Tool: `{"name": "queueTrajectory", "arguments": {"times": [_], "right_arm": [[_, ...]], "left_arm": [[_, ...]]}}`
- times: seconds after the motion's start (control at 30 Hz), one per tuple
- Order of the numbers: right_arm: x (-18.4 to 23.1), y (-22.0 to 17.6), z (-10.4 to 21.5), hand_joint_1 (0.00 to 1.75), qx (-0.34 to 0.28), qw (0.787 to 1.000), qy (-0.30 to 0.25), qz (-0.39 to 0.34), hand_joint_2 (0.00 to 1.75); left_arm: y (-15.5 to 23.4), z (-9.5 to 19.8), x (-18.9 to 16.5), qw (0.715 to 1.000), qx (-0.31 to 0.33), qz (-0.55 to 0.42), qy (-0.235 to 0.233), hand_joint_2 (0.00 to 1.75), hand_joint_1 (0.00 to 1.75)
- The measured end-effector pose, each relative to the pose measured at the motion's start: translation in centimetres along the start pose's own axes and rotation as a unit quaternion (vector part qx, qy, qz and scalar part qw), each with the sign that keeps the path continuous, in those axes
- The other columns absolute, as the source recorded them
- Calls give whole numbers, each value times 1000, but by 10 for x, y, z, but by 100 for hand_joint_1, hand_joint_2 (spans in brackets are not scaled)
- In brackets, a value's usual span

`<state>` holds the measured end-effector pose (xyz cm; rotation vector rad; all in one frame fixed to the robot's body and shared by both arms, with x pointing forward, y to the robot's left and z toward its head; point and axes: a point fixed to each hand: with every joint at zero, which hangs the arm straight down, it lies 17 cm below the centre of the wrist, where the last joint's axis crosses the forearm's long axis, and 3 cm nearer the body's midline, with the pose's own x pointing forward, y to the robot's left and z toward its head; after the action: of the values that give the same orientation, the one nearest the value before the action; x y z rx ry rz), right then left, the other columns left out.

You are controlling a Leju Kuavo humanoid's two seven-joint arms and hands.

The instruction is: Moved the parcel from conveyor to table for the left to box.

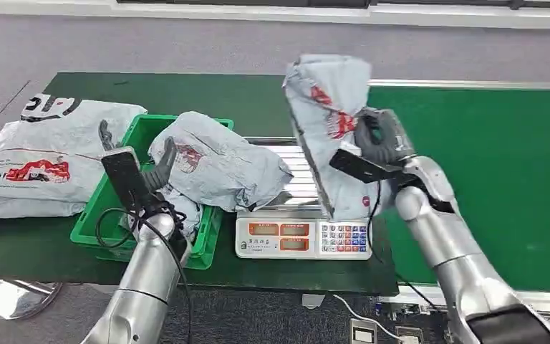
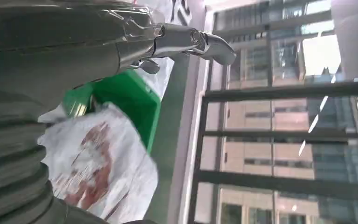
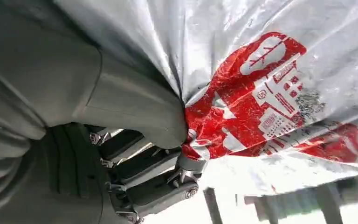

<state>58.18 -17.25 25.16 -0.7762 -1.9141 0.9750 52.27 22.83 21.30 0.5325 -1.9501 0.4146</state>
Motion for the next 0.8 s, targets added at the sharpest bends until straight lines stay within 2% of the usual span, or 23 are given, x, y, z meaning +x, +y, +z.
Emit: {"name": "queueTrajectory", "arguments": {"times": [0.1, 0.23, 0.33, 0.37, 0.47, 0.53, 0.67, 0.8], "right_arm": [[6, 55, 4, 175, 80, 997, 20, -9, 175], [11, 83, 5, 175, 119, 992, 28, -12, 175], [5, 113, 16, 175, 182, 982, 51, -23, 175], [1, 123, 21, 0, 200, 978, 61, -22, 175], [-2, 138, 28, 0, 207, 975, 80, -16, 175], [7, 129, 20, 0, 163, 984, 61, -32, 175], [32, 88, 5, 0, 50, 995, -12, -89, 175], [37, 73, 6, 0, 8, 991, -30, -134, 175]], "left_arm": [[7, -3, 4, 1000, 13, 2, -5, 175, 0], [16, -5, 4, 1000, 26, 3, -4, 175, 0], [18, -7, 8, 1000, 29, 5, -9, 175, 0], [18, -7, 8, 999, 30, 6, -10, 175, 0], [18, -7, 8, 999, 33, 11, -5, 175, 0], [19, -5, 3, 999, 41, 31, 12, 175, 0], [3, 2, 2, 997, 27, 63, 29, 175, 0], [-6, 5, 5, 998, 13, 62, 26, 175, 0]]}}
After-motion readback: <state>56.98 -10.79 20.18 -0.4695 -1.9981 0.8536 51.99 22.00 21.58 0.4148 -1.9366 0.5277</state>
